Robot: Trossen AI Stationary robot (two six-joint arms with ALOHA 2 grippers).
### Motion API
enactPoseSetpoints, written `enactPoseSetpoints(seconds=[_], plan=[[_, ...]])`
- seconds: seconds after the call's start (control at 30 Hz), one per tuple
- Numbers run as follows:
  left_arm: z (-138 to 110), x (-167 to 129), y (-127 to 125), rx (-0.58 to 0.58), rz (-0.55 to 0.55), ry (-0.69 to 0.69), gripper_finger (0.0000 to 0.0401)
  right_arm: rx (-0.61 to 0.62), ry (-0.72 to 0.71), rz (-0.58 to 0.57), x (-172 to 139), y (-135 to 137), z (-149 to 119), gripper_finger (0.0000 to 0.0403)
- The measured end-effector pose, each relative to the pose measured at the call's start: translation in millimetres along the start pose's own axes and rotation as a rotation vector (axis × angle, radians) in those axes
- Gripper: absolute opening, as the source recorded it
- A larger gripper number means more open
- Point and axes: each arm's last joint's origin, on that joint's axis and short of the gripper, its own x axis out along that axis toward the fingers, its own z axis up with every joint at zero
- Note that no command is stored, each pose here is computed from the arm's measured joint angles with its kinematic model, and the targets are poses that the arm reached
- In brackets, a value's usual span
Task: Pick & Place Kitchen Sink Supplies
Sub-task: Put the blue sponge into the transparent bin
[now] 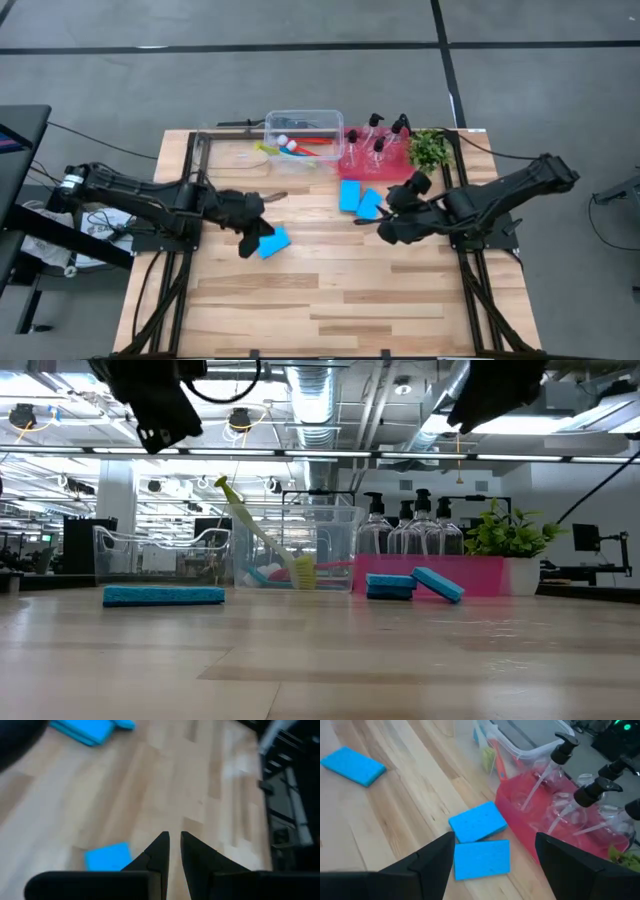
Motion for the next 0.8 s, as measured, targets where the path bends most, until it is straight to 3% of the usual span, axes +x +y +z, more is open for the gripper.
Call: enactPoseSetpoints(seconds=[0.23,0.37,0.5,0.8], plan=[[-28.1,23.4,-26.0,-0.044,-0.053,0.047,0.0074,-0.094,0.000,0.013,-2.6,-7.7,-10.2,0.0270],[-48.7,40.8,-29.8,-0.055,0.017,0.118,0.0110,-0.143,0.010,0.023,-1.9,-6.9,-11.1,0.0270],[-60.2,56.6,-22.4,-0.071,0.164,0.121,0.0140,-0.173,0.028,0.075,-4.2,-4.1,-12.6,0.0270],[-69.9,87.5,-0.4,-0.057,0.371,0.188,0.0150,-0.186,-0.036,0.183,-24.2,-0.1,-15.4,0.0270]])
